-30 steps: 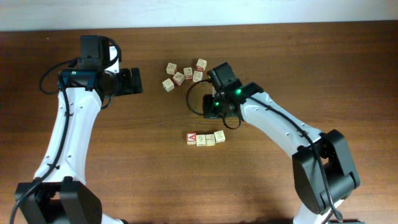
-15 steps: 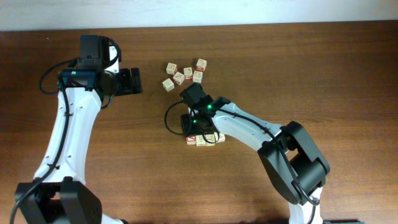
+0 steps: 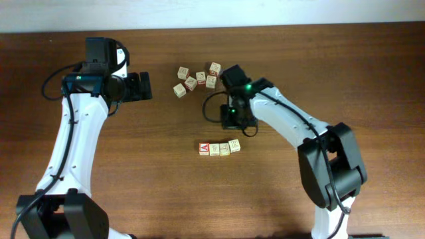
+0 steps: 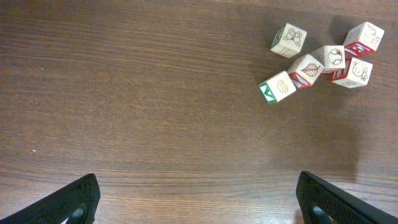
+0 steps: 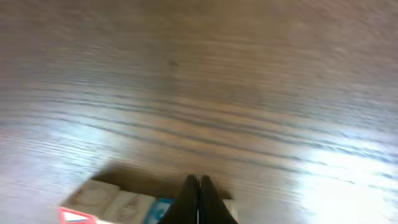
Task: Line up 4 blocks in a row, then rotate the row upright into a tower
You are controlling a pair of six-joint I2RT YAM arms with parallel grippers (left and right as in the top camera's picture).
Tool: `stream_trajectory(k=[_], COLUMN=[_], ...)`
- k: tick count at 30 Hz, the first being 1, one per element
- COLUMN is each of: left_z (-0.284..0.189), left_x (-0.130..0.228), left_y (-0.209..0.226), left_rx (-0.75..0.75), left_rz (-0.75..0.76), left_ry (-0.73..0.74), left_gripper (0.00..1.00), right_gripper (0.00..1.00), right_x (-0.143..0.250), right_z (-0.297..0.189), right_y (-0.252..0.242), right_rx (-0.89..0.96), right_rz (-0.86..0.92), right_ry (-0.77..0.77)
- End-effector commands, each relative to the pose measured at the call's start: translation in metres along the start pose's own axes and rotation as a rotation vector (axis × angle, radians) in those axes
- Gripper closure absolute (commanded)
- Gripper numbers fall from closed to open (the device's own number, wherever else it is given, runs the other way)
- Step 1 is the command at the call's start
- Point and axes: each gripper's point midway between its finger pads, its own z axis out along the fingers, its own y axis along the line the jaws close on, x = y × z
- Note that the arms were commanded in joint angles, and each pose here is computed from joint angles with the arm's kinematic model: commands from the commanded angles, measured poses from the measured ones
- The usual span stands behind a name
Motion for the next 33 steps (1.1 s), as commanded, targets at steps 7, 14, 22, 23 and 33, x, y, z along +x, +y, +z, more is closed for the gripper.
stream_trajectory(k=[7, 14, 22, 23, 33], left_z=[-0.003, -0.003, -0.003, -0.003, -0.003], left_x=[-0.003, -0.003, -0.003, -0.003, -0.003], left_y=[0.002, 0.002, 0.002, 0.002, 0.002], left_rx=[-0.007, -0.007, -0.007, -0.007, -0.007], left_rz=[-0.011, -0.011, -0.011, -0.011, -0.011], left_ry=[-0.012, -0.012, -0.012, -0.012, -0.012], left_gripper=[0.01, 0.01, 0.01, 0.01, 0.01], right_gripper=[0.96, 0.96, 0.96, 0.96, 0.96], right_x=[0.033, 0.024, 0.022, 0.010, 0.047], right_z=[0.025, 0.024, 0.024, 0.017, 0.013], right_y=[-0.019, -0.004, 0.010, 0.007, -0.013], right_rx=[0.037, -0.039, -0.071, -0.077, -0.045], right_rz=[0.031, -0.105, -0.163, -0.144, -0.016], right_ry=[0.043, 0.013, -0.005, -0.029, 0.107])
